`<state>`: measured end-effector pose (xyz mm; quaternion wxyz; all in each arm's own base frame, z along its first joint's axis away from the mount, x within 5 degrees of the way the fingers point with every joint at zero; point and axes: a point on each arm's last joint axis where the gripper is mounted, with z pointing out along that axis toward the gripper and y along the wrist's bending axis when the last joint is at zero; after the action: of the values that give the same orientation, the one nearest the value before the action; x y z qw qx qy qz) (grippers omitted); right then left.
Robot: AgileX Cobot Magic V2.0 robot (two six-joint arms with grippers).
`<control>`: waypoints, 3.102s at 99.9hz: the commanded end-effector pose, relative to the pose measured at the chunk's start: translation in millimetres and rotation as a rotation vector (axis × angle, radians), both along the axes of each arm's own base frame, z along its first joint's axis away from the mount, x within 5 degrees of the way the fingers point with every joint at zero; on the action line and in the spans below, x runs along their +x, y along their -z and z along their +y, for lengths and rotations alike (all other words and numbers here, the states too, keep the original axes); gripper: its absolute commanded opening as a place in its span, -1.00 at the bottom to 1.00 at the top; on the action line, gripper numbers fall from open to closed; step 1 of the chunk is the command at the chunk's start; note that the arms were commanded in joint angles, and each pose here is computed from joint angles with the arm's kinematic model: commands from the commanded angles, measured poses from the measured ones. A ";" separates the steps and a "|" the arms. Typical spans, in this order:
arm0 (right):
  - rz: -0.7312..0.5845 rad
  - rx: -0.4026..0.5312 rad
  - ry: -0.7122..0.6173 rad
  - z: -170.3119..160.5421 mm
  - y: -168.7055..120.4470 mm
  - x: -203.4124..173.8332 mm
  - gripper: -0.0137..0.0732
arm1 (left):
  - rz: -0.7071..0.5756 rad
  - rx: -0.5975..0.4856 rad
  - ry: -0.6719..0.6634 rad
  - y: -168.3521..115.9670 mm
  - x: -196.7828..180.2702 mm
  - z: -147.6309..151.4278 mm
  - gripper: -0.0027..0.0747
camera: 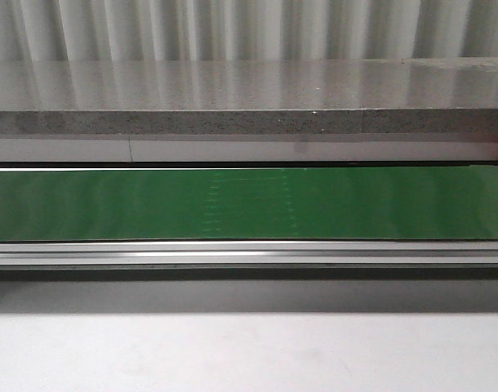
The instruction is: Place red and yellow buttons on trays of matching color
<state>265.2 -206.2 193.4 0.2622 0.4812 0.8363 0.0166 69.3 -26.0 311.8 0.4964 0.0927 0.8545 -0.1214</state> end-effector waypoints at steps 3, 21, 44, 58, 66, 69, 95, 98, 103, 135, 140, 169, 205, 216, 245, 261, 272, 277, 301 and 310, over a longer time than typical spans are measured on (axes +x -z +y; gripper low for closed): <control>-0.085 -0.071 0.014 -3.5 -22.8 3.5 0.70 | -0.078 -0.043 0.002 -13.3 2.0 -1.6 -0.98; -0.090 -0.087 0.002 -0.9 -32.0 0.2 0.70 | -0.078 -0.043 0.002 -13.3 2.0 -1.6 -0.98; -0.149 -0.206 -0.078 18.3 -78.7 -12.2 0.66 | -0.078 -0.043 0.002 -13.3 2.0 -1.6 -0.98; -0.199 -0.282 -0.207 49.5 -105.5 -9.9 0.31 | -0.078 -0.043 0.002 -13.3 2.0 -1.6 -0.98; -0.212 -0.283 -0.279 69.8 -114.2 -7.8 -0.06 | -0.078 -0.043 0.002 -13.3 2.0 -1.6 -0.98; -0.215 -0.284 -0.304 76.6 -116.9 -7.5 -0.20 | -0.078 -0.043 0.002 -13.3 2.0 -1.6 -0.98; -0.271 -0.326 -0.518 131.2 -143.8 -14.6 -0.84 | -0.078 -0.043 0.002 -13.3 2.0 -1.6 -0.98; -0.273 -0.331 -0.545 136.7 -146.4 -16.7 -0.84 | -0.078 -0.043 0.002 -13.3 2.0 -1.6 -0.98; -0.272 -0.341 -0.602 146.8 -149.5 -19.3 -0.84 | -0.078 -0.043 0.002 -13.3 2.0 -1.6 -0.98; -0.346 -0.447 -0.867 195.2 -164.5 -57.8 -0.84 | -0.078 -0.043 0.002 -13.3 2.0 -1.6 -0.98; -0.366 -0.467 -0.899 200.9 -164.1 -66.8 -0.84 | -0.078 -0.043 0.002 -13.3 2.0 -1.6 -0.98; -0.452 -0.522 -0.950 213.2 -146.1 -129.6 -0.84 | -0.078 -0.043 0.002 -13.3 2.0 -1.6 -0.98; -0.586 -0.599 -0.919 215.1 -121.0 -196.6 -0.84 | -0.107 -0.051 -0.004 -15.8 3.2 -1.4 -0.98; -0.606 -0.610 -0.914 215.3 -116.3 -204.2 -0.84 | -0.134 -0.058 -0.009 -18.2 4.2 -1.2 -0.98; -0.604 -0.610 -0.915 215.3 -115.6 -204.2 -0.84 | -0.162 -0.010 -0.125 -32.8 28.3 5.5 -0.98; -0.604 -0.609 -0.915 215.3 -115.5 -204.3 -0.84 | -0.115 0.004 -0.241 -48.3 58.5 11.1 -0.98; -0.604 -0.609 -0.915 215.3 -115.5 -204.3 -0.84 | -0.048 0.016 -0.297 -55.0 82.4 15.3 -0.97; -0.604 -0.609 -0.915 215.3 -115.5 -204.3 -0.84 | -0.016 0.020 -0.321 -56.7 93.5 18.0 -0.93; -0.605 -0.610 -0.914 215.3 -115.6 -204.2 -0.84 | 0.097 0.017 -0.423 -57.2 143.4 34.5 -0.03; -0.605 -0.610 -0.914 215.3 -115.6 -204.2 -0.84 | 0.151 0.018 -0.462 -51.5 161.0 43.4 0.30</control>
<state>58.7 9.9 296.2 0.5450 -0.0479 0.8366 0.0297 215.1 11.3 351.3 0.4231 -0.0917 0.9014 0.0005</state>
